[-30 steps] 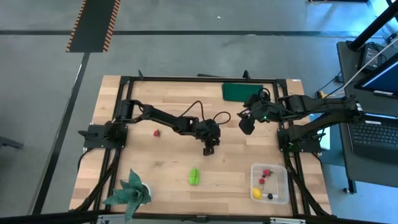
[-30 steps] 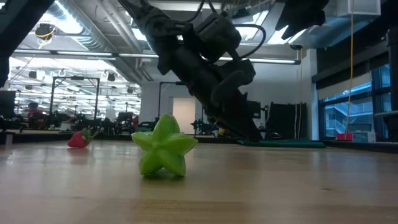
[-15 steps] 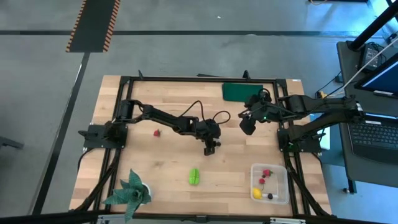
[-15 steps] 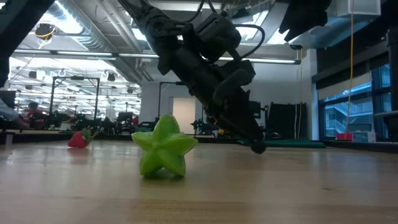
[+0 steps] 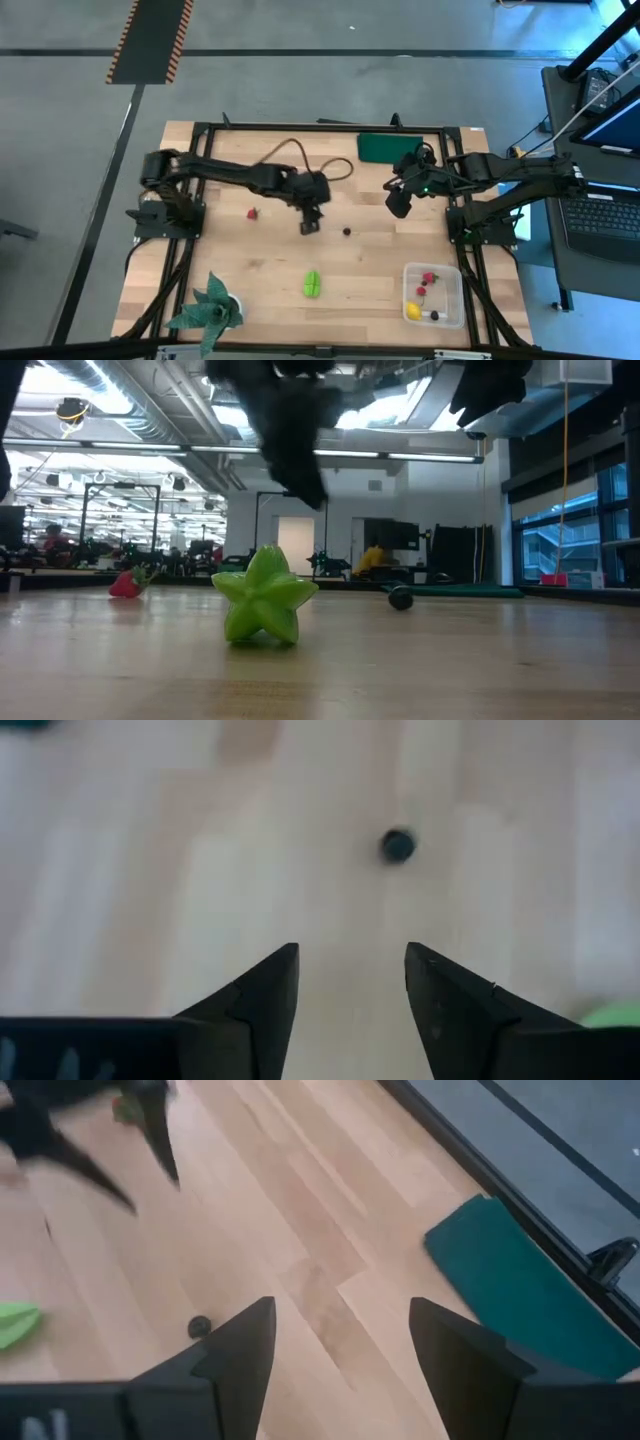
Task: Pick and placing Produce into tupperware
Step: Put the black cherry into the transparent bin, then put the red strawberry into the transparent bin
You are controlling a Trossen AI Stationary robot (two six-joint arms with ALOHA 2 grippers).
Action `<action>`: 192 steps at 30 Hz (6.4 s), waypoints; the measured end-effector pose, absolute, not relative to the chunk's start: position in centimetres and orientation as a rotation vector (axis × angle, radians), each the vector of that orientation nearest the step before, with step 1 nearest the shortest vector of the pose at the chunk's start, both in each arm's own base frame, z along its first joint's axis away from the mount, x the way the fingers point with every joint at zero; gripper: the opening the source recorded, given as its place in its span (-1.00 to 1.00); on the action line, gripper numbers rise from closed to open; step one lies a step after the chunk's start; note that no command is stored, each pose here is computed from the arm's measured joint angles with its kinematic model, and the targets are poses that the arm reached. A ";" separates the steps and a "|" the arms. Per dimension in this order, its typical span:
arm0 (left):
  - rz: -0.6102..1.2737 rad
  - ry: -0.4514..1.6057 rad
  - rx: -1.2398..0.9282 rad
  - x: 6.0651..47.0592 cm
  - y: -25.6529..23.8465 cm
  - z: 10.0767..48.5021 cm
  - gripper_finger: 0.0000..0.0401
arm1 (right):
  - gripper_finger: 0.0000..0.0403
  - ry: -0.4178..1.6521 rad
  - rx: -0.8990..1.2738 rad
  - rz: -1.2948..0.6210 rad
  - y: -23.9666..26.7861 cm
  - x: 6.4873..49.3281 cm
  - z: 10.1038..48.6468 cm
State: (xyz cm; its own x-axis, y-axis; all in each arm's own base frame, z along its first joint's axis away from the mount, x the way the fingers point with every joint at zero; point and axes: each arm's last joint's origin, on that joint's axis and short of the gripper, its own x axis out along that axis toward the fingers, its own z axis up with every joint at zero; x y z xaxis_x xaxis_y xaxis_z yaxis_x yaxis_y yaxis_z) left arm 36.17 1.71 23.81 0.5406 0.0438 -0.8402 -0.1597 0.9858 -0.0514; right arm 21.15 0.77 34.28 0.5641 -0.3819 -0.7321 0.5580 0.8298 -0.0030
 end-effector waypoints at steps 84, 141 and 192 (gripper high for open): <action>0.275 1.300 -0.131 28.0 -2.6 24.4 -0.11 | 0.43 1.271 -0.557 0.426 3.3 35.8 14.6; 0.299 1.290 -0.099 28.3 -0.4 24.4 -0.11 | -0.40 1.388 0.394 -0.296 7.5 26.4 28.7; 0.232 1.201 -0.073 29.3 0.7 24.7 -0.11 | -0.18 1.428 0.853 -0.554 18.7 16.0 17.5</action>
State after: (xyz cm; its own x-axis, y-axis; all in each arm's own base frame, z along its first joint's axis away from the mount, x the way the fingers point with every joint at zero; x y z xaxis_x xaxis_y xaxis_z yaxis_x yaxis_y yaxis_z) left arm 29.28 0.67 24.73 0.3407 0.1391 -0.9298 -0.2169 0.9739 0.0663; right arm 16.04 18.66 17.50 0.0982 0.1574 -0.9826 0.7791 0.6021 0.1743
